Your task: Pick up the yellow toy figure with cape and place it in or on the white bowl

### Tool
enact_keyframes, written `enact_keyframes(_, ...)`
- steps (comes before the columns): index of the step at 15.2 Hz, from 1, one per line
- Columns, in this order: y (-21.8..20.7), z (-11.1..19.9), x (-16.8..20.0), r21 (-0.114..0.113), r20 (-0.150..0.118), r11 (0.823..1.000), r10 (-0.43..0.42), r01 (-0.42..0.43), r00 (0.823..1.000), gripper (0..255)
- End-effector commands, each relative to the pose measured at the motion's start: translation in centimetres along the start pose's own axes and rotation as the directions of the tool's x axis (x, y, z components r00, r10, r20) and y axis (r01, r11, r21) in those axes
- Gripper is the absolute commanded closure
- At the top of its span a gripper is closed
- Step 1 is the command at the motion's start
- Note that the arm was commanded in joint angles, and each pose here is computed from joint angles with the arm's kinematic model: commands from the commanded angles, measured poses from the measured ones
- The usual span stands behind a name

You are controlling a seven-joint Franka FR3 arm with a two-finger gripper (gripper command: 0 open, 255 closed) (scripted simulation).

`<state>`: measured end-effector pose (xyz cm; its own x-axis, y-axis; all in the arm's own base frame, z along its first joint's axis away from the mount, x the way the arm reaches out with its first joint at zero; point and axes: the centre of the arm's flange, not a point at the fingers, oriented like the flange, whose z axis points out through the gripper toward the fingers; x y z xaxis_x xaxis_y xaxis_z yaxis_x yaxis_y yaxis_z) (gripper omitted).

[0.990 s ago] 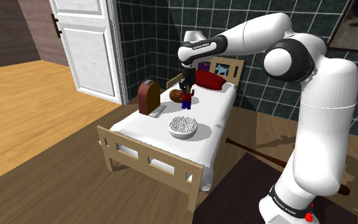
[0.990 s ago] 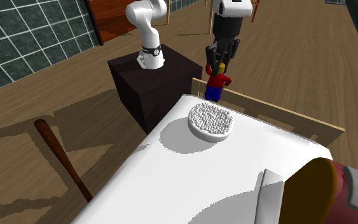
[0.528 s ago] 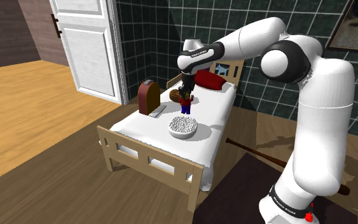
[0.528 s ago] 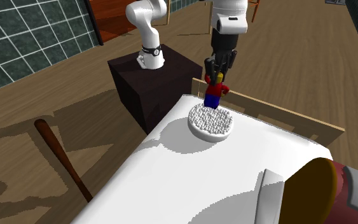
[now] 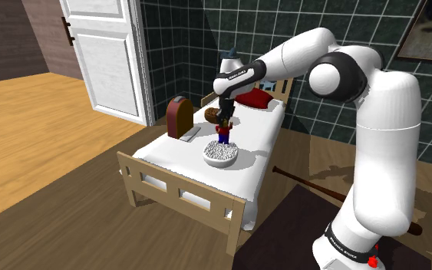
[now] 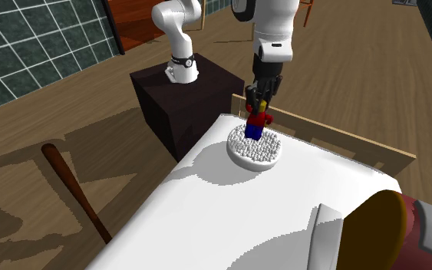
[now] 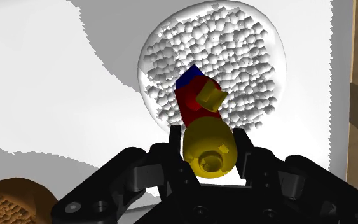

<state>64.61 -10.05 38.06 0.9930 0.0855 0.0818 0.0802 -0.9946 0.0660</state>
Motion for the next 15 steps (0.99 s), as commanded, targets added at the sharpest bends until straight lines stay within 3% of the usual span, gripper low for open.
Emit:
enact_keyframes(1,0.0,1.0,-0.2,0.000,-0.001,1.000,0.000,0.000,1.000,255)
enact_keyframes(10,-0.1,2.0,-0.2,0.000,-0.001,1.000,0.000,0.000,1.000,255)
enact_keyframes(11,-0.1,2.0,-0.2,0.000,-0.001,1.000,0.000,0.000,1.000,0)
enact_keyframes(15,-0.1,2.0,-0.2,0.000,-0.001,1.000,0.000,0.000,1.000,0)
